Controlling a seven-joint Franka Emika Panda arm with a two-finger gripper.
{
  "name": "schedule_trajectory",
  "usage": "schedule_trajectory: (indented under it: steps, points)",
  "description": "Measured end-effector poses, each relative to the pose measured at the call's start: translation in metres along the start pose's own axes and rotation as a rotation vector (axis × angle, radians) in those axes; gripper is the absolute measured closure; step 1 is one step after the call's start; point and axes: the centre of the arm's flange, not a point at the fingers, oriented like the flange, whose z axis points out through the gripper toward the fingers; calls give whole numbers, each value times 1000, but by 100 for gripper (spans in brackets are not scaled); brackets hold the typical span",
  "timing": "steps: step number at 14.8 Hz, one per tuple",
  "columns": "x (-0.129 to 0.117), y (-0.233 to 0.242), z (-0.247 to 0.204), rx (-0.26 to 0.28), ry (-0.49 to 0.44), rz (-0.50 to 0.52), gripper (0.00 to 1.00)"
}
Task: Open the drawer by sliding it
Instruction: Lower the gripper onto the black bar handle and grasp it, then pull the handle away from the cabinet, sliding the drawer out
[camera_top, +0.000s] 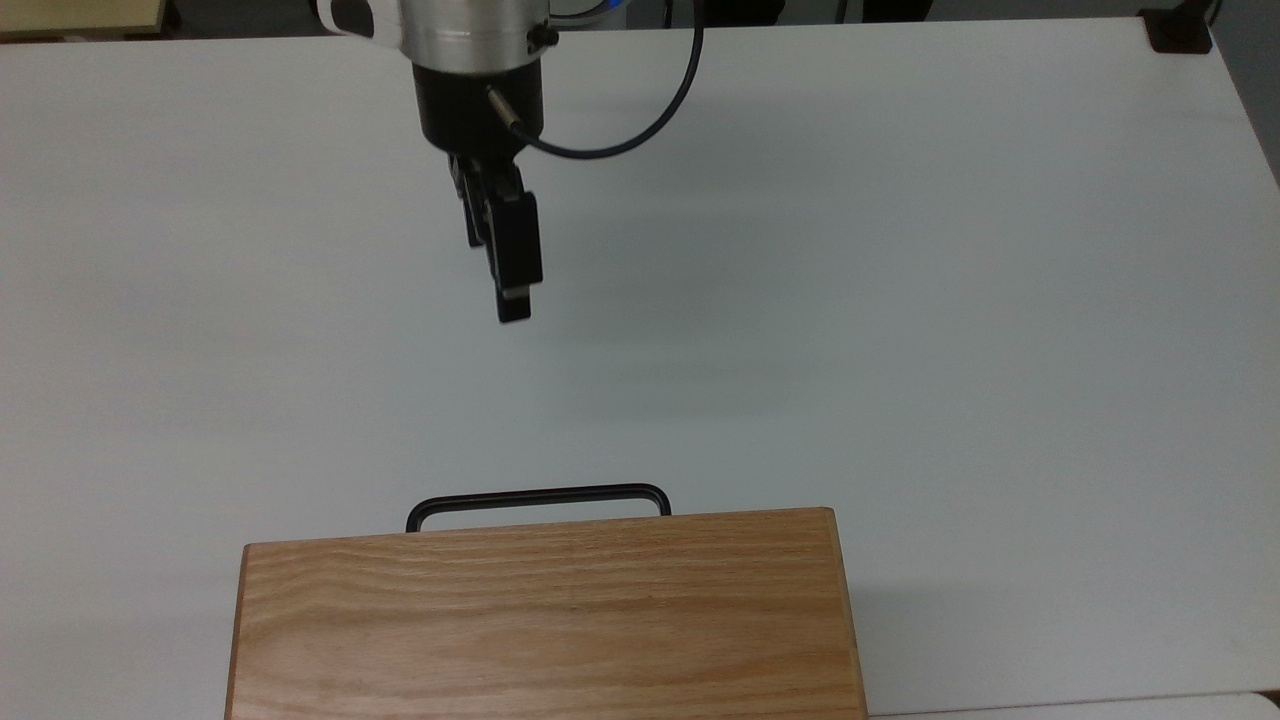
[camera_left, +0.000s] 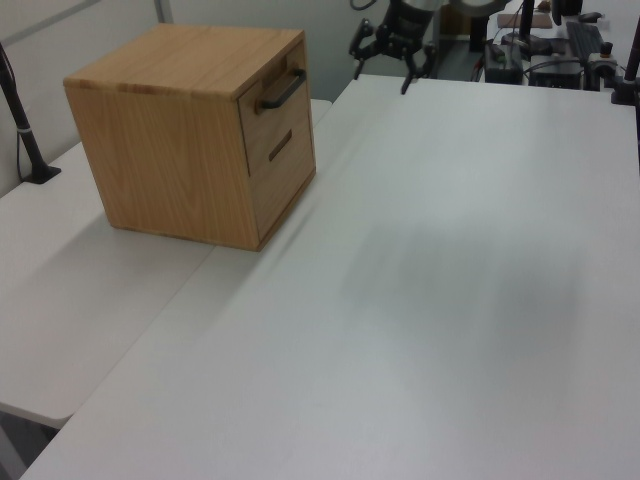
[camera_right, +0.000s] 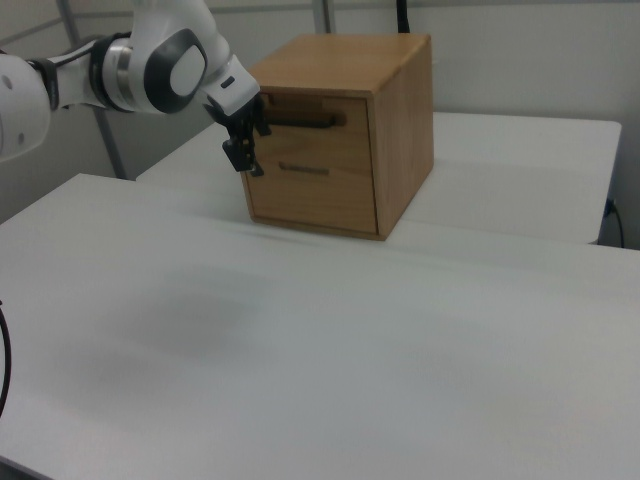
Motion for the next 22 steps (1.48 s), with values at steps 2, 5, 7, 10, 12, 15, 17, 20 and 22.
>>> schedule_trajectory:
  steps: [2,5,7,10,12,15,17,20,22]
  points:
    - [2,-8,10,75,20,73,0]
    - [3,-22,24,217,50,141,0]
    - [3,-32,35,297,63,157,0]
    - [3,-46,47,406,70,192,0]
    - [0,-54,53,485,65,254,11]
    - [-6,-58,56,506,46,311,17]
    - [-7,-58,62,500,42,320,18]
    - [-9,-55,79,478,38,321,20]
    - [-10,-53,86,468,37,321,29]
